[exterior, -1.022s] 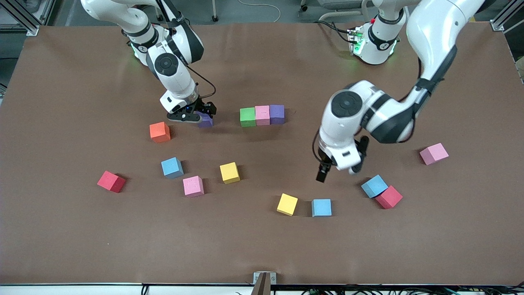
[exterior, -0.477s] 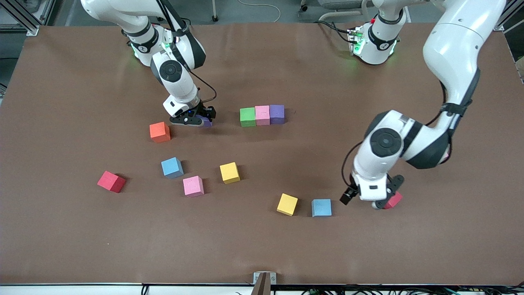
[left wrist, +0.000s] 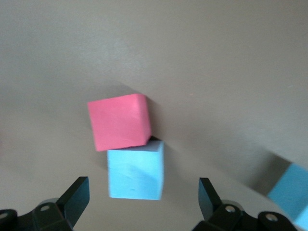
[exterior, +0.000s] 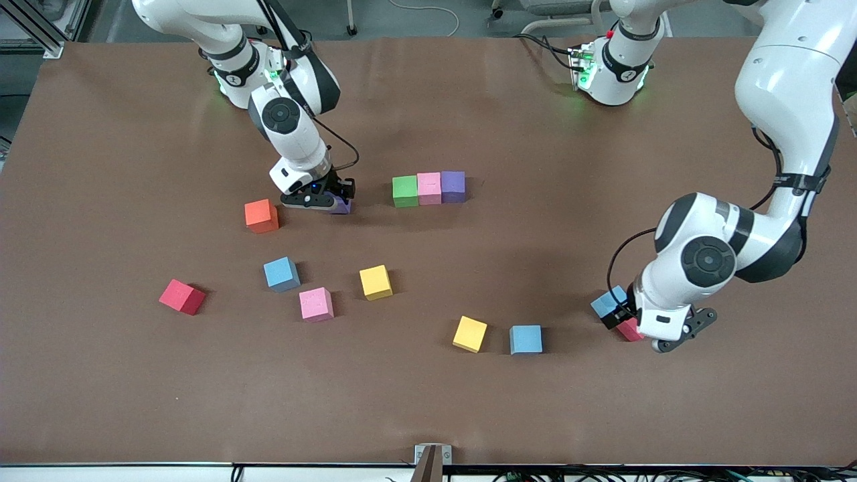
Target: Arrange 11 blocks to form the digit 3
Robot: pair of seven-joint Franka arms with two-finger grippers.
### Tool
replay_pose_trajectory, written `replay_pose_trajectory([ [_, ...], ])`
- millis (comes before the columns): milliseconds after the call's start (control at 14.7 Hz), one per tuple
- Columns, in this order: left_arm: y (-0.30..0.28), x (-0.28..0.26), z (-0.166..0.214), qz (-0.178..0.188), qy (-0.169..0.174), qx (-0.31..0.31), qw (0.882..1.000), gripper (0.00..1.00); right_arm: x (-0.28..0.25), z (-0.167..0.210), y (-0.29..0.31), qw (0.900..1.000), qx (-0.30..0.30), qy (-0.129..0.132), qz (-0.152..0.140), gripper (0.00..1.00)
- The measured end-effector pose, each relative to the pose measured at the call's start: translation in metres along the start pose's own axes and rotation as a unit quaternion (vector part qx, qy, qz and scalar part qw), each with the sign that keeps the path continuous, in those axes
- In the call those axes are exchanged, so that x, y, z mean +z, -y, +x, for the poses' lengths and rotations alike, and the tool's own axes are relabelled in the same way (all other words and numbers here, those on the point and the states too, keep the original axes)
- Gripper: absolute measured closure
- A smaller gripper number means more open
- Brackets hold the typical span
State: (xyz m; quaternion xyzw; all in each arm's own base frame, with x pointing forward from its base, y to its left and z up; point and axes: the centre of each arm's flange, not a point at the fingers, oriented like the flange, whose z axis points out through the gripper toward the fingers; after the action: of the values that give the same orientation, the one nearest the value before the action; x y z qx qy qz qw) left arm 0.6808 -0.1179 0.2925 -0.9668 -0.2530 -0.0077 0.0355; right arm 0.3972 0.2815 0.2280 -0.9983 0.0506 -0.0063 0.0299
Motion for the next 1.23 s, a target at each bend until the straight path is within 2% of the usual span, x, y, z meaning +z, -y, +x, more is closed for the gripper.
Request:
replay_pose_trajectory([
  [204,0.027,0.01,-0.001,-0.02,0.023,0.019,0.999,0.0,-0.031,0.024,0.028,1.0,-0.006,0.011,0.0,0.41],
  [341,0.044,0.02,-0.003,-0.04,0.025,0.022,0.999,0.0,-0.054,0.042,0.053,1.0,-0.013,0.021,-0.002,0.41],
  [545,0.044,0.031,-0.012,-0.047,0.029,0.023,0.998,0.0,-0.068,0.06,0.096,0.999,-0.022,0.026,-0.003,0.41],
  [818,0.026,0.036,-0.023,-0.053,0.032,0.022,0.998,0.0,-0.042,0.074,0.137,0.999,-0.025,0.02,-0.001,0.41],
  [1227,0.011,0.06,-0.024,-0.028,0.025,0.016,0.999,0.0,0.0,0.073,0.161,0.999,-0.036,0.014,-0.001,0.41],
])
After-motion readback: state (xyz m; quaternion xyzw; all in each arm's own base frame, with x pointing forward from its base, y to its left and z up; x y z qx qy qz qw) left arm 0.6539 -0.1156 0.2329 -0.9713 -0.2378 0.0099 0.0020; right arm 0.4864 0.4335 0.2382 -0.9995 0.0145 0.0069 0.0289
